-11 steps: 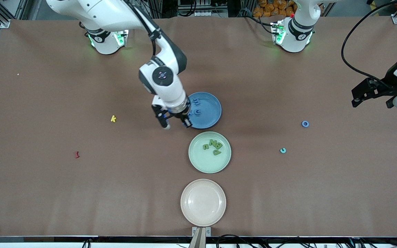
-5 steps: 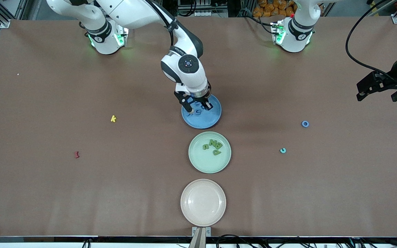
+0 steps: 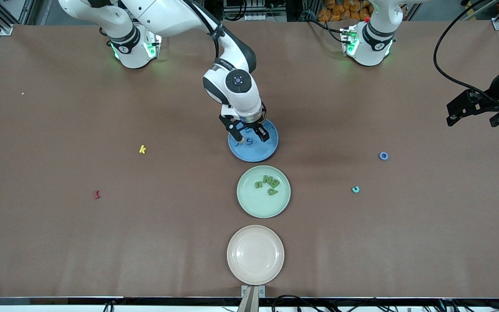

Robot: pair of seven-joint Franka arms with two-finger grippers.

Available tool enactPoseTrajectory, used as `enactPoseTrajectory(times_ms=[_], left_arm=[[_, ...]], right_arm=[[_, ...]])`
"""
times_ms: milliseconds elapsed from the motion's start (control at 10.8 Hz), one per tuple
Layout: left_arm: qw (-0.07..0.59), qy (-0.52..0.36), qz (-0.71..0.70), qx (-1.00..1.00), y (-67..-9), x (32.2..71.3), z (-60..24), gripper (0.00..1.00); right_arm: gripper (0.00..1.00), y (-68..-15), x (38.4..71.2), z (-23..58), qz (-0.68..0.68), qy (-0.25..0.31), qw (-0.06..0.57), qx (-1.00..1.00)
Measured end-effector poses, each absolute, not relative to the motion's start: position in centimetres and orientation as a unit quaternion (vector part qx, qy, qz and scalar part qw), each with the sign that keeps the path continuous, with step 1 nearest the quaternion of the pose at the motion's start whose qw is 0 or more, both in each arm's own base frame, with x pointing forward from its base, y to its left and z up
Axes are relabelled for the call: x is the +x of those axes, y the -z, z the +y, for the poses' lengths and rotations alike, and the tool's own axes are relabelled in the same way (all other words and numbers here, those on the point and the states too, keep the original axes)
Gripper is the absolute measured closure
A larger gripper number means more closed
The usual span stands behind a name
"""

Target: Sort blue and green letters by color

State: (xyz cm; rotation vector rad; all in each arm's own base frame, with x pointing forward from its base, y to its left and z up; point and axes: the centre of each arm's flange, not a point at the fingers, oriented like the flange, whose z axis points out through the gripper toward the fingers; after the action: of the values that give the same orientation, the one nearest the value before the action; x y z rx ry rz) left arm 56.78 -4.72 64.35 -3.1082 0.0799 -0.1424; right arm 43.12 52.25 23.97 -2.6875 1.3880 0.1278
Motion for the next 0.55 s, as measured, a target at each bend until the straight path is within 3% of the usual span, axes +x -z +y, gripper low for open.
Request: enactPoseTrajectory(times_ms=[92, 185, 554], left_arm=[[0.006, 0.045, 0.025, -0.999, -64.3, 56.8, -4.9, 0.0], [-0.001, 0.045, 0.024, -0.999, -64.3, 56.8, -4.9, 0.0], [-0.003, 0.044, 0.022, -0.999, -64.3, 56.8, -4.7, 0.0]], right_arm=[[0.03, -24.2, 43.8, 51.7, 0.456, -0.042, 0.051, -0.888], [0.0, -24.7, 45.0, 50.8, 0.454, -0.041, 0.048, -0.889], [0.0, -28.0, 53.9, 40.5, 0.43, -0.018, 0.02, -0.902]])
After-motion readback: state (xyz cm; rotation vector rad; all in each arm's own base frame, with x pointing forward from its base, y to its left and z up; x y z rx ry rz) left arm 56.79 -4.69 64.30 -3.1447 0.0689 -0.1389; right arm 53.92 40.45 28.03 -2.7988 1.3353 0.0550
